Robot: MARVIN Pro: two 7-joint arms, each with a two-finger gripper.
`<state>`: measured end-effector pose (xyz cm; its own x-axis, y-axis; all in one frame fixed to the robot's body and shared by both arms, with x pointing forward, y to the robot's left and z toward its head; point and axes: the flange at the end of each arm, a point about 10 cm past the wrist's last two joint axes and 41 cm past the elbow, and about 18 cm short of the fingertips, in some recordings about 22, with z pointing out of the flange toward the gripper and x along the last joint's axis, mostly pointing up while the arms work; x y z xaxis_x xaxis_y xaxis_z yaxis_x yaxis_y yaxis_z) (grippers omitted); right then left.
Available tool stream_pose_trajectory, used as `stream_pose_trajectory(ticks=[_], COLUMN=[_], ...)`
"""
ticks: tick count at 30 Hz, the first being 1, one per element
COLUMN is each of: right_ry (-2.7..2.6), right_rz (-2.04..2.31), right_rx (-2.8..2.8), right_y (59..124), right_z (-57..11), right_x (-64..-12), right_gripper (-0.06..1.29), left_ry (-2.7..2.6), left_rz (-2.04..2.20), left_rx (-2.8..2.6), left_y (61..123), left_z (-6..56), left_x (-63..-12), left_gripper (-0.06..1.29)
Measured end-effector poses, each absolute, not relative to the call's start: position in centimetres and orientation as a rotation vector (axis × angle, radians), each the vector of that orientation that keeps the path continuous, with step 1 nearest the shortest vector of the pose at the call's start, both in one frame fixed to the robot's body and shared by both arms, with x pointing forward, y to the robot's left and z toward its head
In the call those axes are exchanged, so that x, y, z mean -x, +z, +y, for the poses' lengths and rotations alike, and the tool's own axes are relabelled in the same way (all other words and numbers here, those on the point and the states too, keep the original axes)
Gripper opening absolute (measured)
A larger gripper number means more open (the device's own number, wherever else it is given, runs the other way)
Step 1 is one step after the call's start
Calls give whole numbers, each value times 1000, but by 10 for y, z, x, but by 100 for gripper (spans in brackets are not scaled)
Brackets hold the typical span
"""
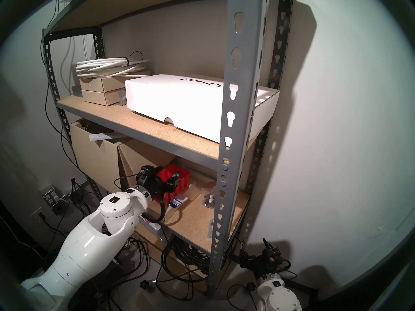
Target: Organize the rack shelf by putting things into a case
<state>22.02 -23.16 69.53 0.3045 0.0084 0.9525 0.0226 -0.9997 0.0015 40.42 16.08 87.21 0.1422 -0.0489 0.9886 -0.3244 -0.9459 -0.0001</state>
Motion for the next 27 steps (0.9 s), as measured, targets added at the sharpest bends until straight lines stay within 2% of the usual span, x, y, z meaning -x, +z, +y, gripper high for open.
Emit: stream_pose_trajectory(ticks=[7,10,16,17,18,20,27], right_ry=[-1845,-1845,-1845,-1845,-1845,-1845,-1845], right_rz=[-30,-30,-30,-30,-30,-30,-30], right_rx=[2527,2527,2527,2527,2527,2528,2528], right_y=[695,695,695,695,695,695,695], right_z=[-232,-232,-232,-232,-232,-232,-232], right_x=[-220,-220,-220,-220,-220,-220,-220], right_gripper=[125,125,125,125,125,125,125], left_ry=[1947,1973,1987,1987,1981,1971,1899], left_rz=[-362,-362,-375,-377,-382,-387,-414], left_rx=[-2154,-2130,-2095,-2087,-2076,-2071,-2060], left_y=[892,902,911,913,914,914,906], left_z=[158,158,153,151,147,143,120], left_x=[-395,-387,-373,-369,-362,-357,-324], left_gripper=[113,107,104,100,90,86,86])
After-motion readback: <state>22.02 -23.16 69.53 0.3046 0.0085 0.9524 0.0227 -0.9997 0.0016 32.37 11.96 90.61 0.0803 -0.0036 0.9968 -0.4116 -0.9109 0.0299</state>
